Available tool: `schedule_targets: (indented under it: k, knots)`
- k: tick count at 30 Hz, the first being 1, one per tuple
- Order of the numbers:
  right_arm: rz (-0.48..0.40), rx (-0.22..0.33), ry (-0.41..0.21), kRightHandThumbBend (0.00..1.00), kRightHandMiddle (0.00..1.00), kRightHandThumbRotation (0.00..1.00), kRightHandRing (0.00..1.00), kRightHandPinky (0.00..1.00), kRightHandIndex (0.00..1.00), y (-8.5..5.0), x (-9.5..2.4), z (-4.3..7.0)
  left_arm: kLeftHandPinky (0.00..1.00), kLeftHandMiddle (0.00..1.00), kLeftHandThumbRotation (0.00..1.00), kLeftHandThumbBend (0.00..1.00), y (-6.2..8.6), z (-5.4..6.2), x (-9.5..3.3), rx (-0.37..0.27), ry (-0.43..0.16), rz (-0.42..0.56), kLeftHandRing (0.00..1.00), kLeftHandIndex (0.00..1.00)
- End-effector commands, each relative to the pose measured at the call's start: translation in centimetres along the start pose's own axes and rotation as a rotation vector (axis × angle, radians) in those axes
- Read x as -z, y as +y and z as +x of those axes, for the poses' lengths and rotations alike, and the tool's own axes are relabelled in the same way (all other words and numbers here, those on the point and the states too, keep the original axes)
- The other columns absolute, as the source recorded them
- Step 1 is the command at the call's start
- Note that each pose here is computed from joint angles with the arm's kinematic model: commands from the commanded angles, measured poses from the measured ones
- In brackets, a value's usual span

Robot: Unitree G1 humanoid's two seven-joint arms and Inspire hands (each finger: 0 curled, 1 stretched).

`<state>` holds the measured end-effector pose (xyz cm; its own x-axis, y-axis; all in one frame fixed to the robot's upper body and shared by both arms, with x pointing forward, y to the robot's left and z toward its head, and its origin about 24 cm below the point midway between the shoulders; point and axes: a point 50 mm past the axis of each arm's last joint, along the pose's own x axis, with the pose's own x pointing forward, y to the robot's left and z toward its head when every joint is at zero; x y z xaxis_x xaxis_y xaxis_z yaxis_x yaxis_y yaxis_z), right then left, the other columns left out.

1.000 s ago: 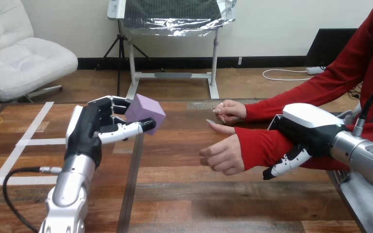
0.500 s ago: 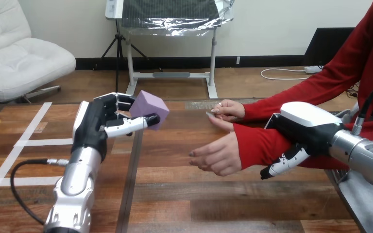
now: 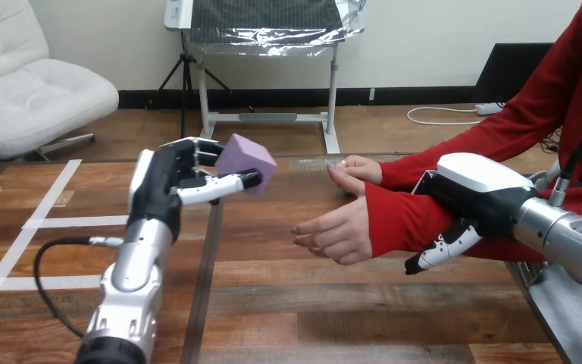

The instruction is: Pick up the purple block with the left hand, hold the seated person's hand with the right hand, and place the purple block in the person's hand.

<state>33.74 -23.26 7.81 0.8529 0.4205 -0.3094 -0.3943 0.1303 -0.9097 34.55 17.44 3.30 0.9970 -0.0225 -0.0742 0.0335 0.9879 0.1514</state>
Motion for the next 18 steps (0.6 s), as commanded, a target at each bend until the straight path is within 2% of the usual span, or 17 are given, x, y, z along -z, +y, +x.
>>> schedule_targets:
  k: [1, 10, 18]
  knots:
    - [-0.010, 0.138, -0.073, 0.82, 0.24, 0.28, 0.18, 0.14, 0.24, -3.9, -1.7, 0.4, 0.28, 0.38, 0.00, 0.62, -1.2, 1.8, -3.6, 0.026, -0.106, -0.002, 0.32, 0.41]
    - [-0.003, 0.140, -0.084, 0.81, 0.26, 0.29, 0.21, 0.17, 0.25, -4.2, -2.3, 0.6, 0.29, 0.39, 0.00, 0.63, -2.1, 2.0, -3.6, 0.047, -0.099, 0.002, 0.34, 0.42]
    - [0.011, 0.143, -0.095, 0.82, 0.23, 0.29, 0.18, 0.15, 0.22, -4.5, -2.8, 0.7, 0.29, 0.39, 0.00, 0.62, -2.8, 2.1, -3.5, 0.075, -0.090, -0.025, 0.34, 0.42]
